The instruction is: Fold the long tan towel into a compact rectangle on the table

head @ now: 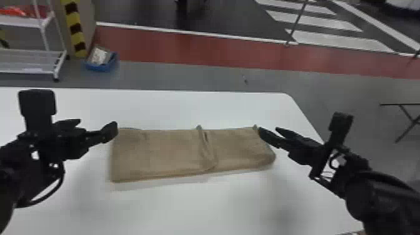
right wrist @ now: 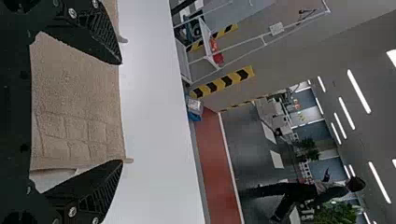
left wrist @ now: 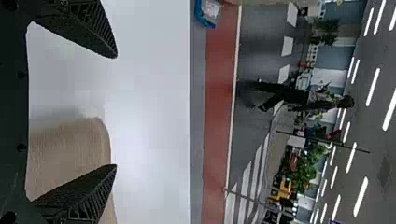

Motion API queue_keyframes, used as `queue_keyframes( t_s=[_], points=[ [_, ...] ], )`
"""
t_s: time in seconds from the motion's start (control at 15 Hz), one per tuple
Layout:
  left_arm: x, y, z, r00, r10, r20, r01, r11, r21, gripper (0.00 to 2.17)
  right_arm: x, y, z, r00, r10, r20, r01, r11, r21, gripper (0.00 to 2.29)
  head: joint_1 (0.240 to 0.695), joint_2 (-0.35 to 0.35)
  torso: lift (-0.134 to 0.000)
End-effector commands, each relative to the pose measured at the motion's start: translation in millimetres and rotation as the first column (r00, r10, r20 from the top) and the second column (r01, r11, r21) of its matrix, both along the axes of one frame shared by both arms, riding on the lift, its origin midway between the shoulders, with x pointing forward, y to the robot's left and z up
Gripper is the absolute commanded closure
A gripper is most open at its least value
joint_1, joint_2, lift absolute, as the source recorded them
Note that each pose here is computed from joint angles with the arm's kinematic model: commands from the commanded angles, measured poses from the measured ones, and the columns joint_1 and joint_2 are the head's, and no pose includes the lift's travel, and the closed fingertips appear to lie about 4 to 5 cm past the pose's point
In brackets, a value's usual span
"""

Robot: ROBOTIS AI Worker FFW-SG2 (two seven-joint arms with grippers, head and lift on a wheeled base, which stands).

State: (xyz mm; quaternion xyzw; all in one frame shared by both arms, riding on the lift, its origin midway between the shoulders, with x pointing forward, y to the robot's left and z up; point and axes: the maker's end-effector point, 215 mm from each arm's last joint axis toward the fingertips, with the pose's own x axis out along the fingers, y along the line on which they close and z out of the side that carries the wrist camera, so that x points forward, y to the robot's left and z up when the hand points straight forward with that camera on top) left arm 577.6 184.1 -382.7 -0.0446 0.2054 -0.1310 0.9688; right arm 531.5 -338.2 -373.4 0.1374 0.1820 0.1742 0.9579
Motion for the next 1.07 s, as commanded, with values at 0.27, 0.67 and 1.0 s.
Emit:
queue_keyframes(
  t_s=[0.27, 0.67, 1.0],
  points=[
    [-13.7, 78.5, -0.1, 0.997, 0.077, 0.013, -0.077, 0.996, 0.041, 0.07, -10.3, 101.9, -8.0, 0.990, 0.090, -0.105, -0.090, 0.996, 0.003, 0.33, 0.695, -0.050, -0.128],
    [-23.8, 74.8, -18.1, 0.998, 0.065, -0.012, -0.064, 0.996, 0.062, 0.07, -5.2, 179.0, -39.7, 0.980, 0.125, -0.156, -0.141, 0.986, -0.094, 0.47, 0.695, 0.065, -0.128],
    [-30.7, 75.0, -29.7, 0.998, 0.062, -0.026, -0.060, 0.996, 0.064, 0.07, 0.0, 181.1, -55.0, 0.981, 0.076, -0.178, -0.106, 0.981, -0.165, 0.47, 0.695, 0.101, -0.128]
  ],
)
